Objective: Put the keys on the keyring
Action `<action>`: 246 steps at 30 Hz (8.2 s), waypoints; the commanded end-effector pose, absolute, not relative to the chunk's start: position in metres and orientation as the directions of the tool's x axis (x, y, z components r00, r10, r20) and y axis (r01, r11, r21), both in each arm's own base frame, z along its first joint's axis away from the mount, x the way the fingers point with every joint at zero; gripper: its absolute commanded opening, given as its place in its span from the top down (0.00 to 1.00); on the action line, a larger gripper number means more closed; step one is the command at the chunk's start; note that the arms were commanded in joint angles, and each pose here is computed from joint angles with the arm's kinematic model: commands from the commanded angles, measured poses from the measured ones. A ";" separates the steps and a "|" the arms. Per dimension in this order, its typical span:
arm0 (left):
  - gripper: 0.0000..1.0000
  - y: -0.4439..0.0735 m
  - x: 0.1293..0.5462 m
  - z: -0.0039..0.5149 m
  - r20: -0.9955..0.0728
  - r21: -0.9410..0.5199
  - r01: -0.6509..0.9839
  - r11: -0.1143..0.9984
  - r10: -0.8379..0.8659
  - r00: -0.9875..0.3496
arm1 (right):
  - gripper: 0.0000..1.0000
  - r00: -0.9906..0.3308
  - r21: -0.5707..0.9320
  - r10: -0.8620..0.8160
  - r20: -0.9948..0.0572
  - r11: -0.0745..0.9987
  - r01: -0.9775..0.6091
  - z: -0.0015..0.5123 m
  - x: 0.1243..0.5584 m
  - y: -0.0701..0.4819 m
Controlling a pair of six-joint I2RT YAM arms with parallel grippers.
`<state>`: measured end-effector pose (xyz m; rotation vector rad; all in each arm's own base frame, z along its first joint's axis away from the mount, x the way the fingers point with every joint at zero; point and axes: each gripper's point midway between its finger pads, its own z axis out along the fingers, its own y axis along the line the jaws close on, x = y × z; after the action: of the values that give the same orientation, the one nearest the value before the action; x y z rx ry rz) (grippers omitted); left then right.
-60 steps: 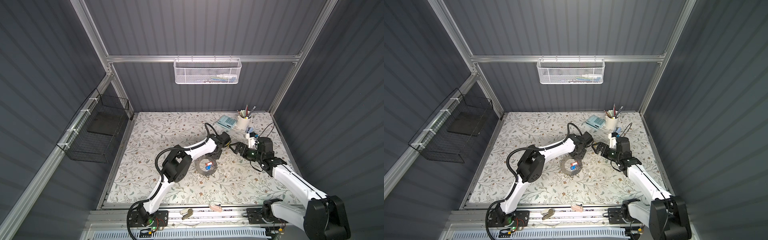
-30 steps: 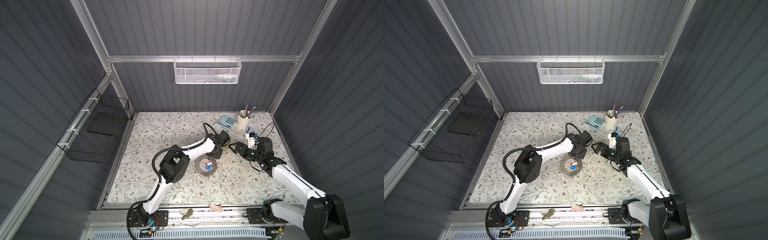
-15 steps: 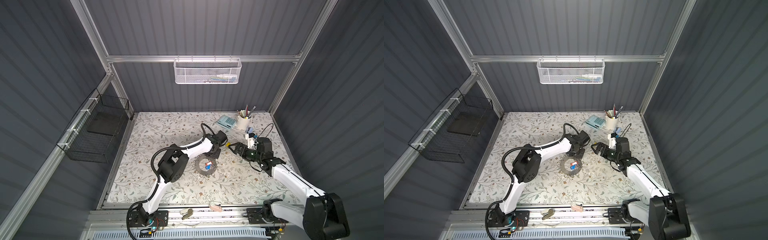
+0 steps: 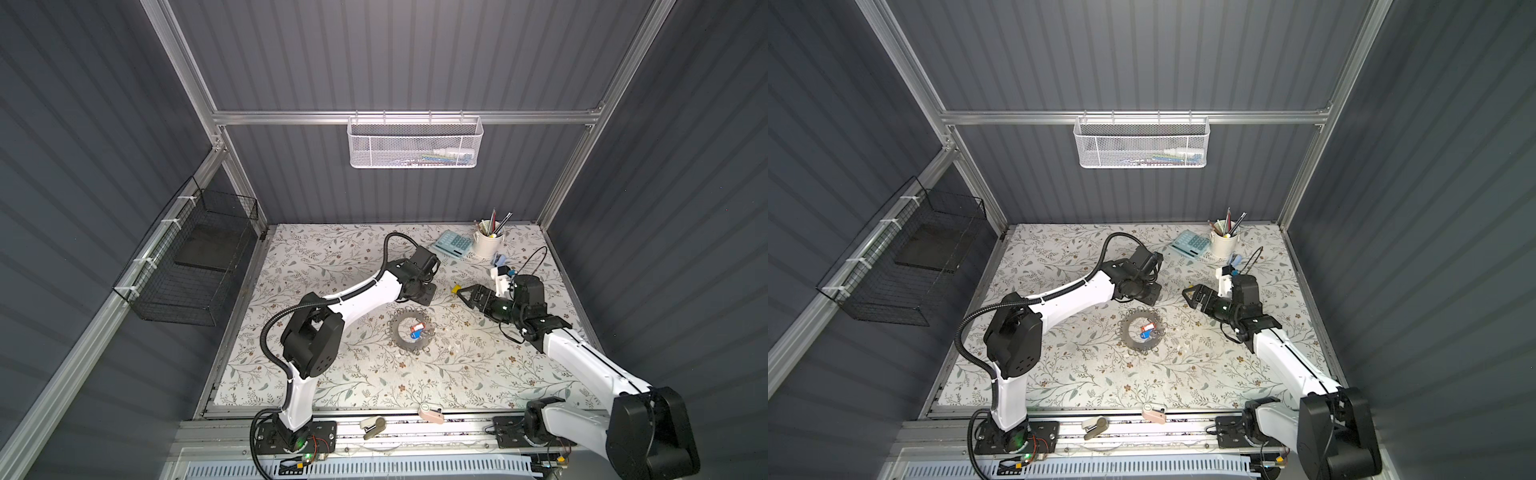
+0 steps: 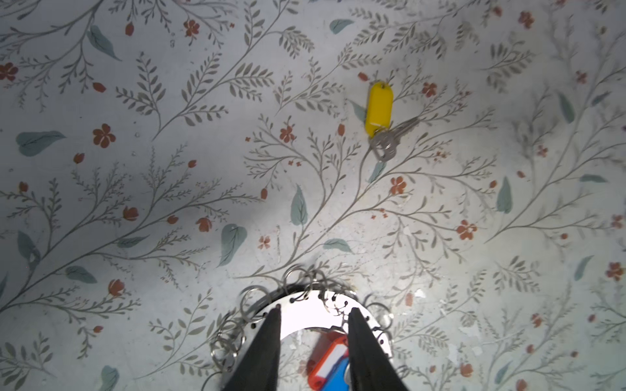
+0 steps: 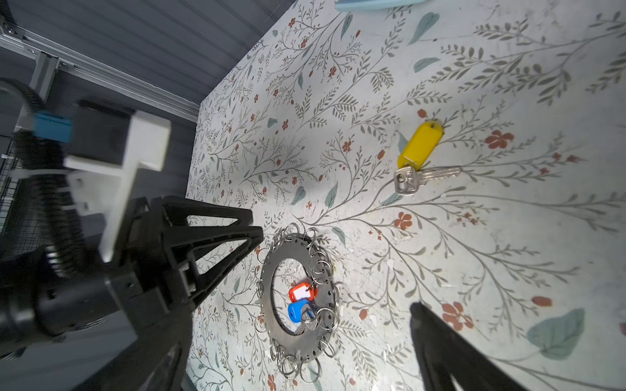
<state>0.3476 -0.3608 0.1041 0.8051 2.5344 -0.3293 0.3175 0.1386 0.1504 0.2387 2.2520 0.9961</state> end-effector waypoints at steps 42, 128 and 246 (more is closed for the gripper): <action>0.65 -0.358 0.342 0.037 -0.335 0.052 0.711 0.702 0.683 -0.650 | 0.01 -0.765 0.696 0.387 -0.515 0.710 -0.109 0.156 0.319 0.138; 0.75 -0.367 0.337 0.033 -0.350 0.090 0.681 0.726 0.664 -0.661 | 0.01 -0.770 0.699 0.385 -0.508 0.708 -0.107 0.153 0.316 0.139; 1.00 -0.333 0.273 0.390 -0.884 -0.250 0.953 -0.169 -0.361 -0.296 | 0.59 -0.580 0.574 0.075 -0.811 0.290 -0.765 0.379 0.281 0.252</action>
<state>0.2833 -0.3398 0.3660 0.7818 1.1684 -1.6976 0.2817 0.2481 0.3729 -0.5857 1.8103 1.3874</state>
